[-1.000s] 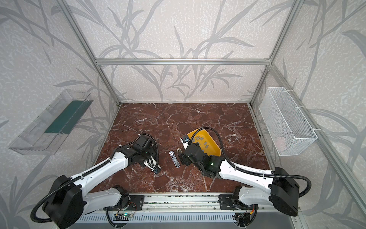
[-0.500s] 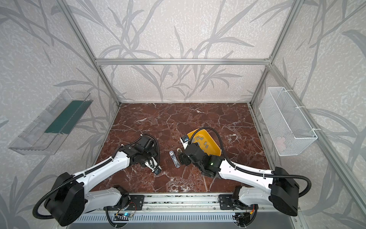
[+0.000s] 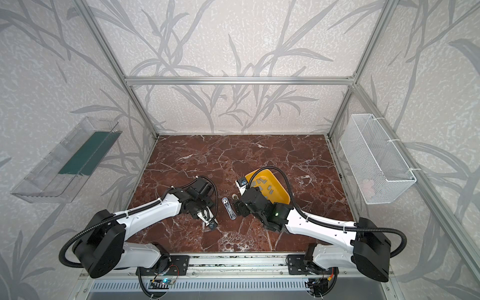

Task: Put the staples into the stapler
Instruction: 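Lower the left gripper and close it on the black stapler's end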

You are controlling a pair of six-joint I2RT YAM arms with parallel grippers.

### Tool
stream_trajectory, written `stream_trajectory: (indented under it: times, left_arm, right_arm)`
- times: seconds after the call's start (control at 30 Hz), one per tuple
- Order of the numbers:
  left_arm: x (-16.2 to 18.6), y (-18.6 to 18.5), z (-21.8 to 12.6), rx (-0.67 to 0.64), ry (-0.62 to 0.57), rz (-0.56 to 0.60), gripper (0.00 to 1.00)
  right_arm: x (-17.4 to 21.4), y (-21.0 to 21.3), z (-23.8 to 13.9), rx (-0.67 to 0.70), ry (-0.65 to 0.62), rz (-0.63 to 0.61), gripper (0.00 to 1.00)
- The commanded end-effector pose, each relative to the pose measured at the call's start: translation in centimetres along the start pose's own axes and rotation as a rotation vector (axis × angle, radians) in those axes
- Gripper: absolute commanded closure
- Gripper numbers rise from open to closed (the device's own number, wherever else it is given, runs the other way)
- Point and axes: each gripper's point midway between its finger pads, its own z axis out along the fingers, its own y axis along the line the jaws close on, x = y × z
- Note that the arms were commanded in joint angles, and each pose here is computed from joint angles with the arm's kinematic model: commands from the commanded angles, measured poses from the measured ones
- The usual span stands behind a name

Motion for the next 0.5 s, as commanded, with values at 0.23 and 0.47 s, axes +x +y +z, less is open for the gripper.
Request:
stream_trajectory:
  times: [0.23, 0.47]
  left_arm:
    - [-1.1, 0.1, -0.1, 0.074, -0.034, 0.039, 0.49]
    - [-0.9, 0.5, 0.2, 0.101, -0.027, 0.019, 0.55]
  right_arm:
    - [-0.9, 0.2, 0.1, 0.002, -0.007, 0.012, 0.16]
    - [-0.9, 0.2, 0.2, 0.002, -0.004, 0.011, 0.16]
